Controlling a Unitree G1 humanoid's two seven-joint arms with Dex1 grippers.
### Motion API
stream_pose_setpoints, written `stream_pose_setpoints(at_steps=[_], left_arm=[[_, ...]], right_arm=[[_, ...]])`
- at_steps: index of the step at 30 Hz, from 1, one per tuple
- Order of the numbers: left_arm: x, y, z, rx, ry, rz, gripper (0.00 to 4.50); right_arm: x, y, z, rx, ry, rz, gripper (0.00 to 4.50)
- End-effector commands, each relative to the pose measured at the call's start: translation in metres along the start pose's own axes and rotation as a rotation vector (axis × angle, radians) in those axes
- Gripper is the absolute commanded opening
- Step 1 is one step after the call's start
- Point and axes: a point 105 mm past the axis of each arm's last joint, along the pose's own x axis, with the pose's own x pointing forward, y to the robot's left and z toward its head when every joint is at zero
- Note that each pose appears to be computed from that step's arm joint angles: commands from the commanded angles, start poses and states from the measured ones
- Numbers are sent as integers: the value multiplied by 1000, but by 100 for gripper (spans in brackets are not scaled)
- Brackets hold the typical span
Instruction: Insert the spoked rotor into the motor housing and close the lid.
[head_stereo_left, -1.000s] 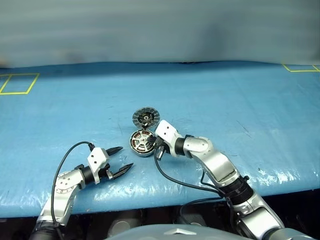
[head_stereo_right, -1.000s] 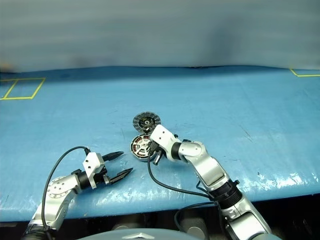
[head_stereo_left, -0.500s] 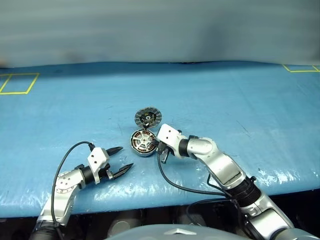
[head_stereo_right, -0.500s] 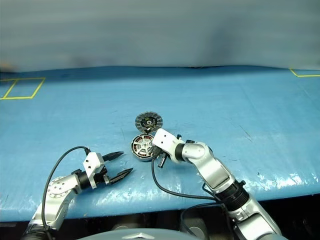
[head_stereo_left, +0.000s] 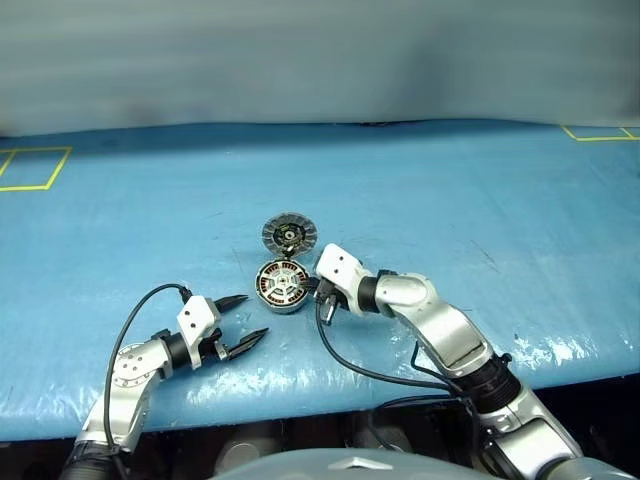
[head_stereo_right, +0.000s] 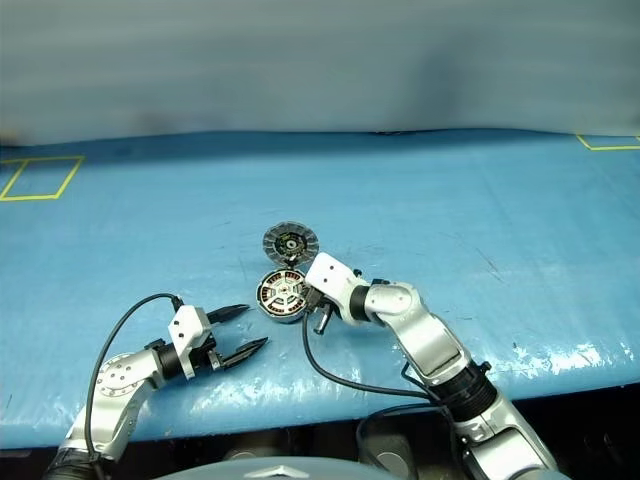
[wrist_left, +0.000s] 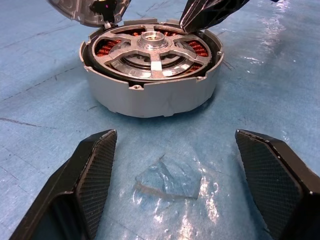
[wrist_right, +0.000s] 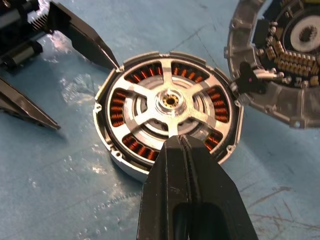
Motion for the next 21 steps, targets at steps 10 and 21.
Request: stream_pose_setpoints(at_steps=[10,21], left_arm=[[-3,3,8,22,-25,14,405],[-12,6,9,27,-26,42,405]], right_arm=[[-30,-94,-4,-73,84,-366,2],[16,-114,54,-33,-137,-206,2]])
